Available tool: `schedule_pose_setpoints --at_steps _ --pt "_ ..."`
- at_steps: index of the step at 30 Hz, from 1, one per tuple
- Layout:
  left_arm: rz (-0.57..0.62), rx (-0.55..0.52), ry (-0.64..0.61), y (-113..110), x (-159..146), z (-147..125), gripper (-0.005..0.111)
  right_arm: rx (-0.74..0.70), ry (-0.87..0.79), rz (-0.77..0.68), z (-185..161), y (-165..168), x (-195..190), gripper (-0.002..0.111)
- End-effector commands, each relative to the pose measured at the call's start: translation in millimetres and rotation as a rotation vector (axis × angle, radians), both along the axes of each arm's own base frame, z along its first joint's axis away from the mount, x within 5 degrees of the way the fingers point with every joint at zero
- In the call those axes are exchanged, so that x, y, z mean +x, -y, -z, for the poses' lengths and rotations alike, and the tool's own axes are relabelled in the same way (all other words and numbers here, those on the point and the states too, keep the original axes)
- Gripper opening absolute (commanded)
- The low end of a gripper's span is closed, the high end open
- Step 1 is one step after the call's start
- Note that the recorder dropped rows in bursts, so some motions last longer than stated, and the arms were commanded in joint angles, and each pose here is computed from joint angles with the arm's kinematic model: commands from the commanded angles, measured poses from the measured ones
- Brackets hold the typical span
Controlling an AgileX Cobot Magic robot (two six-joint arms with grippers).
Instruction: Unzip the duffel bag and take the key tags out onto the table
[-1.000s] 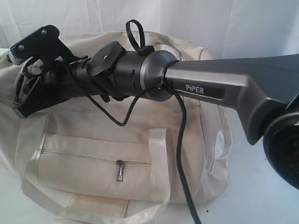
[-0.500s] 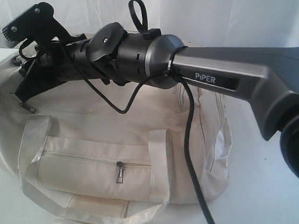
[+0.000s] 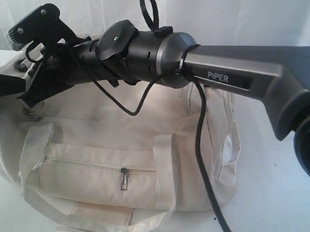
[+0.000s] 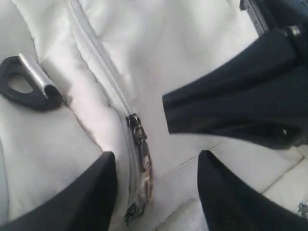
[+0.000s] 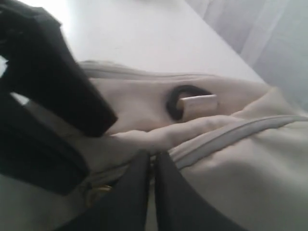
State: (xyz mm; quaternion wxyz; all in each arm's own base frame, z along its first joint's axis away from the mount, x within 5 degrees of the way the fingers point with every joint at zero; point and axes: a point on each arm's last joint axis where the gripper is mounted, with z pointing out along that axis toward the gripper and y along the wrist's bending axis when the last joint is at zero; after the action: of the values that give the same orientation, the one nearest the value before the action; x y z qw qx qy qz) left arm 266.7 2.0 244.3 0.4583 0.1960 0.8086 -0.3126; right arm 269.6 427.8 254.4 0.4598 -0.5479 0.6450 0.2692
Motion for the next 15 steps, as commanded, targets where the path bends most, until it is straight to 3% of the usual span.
schedule_pose_setpoints --at_steps 1,3,6,15 --pt "-0.003 0.016 0.014 0.1 -2.7 -2.4 0.056 -0.036 -0.047 -0.063 0.9 5.5 -1.9 0.033" --pt "-0.02 0.03 0.02 -1.1 -2.5 -3.3 0.056 -0.042 -0.051 -0.049 3.6 8.1 1.2 0.053" --pt "-0.085 0.077 0.021 -6.3 -0.1 -2.8 0.056 -0.059 -0.089 -0.028 8.7 12.4 4.0 0.068" --pt "-0.172 0.132 0.01 -14.1 3.9 0.5 0.056 -0.133 -0.094 0.004 31.8 15.1 11.0 0.068"
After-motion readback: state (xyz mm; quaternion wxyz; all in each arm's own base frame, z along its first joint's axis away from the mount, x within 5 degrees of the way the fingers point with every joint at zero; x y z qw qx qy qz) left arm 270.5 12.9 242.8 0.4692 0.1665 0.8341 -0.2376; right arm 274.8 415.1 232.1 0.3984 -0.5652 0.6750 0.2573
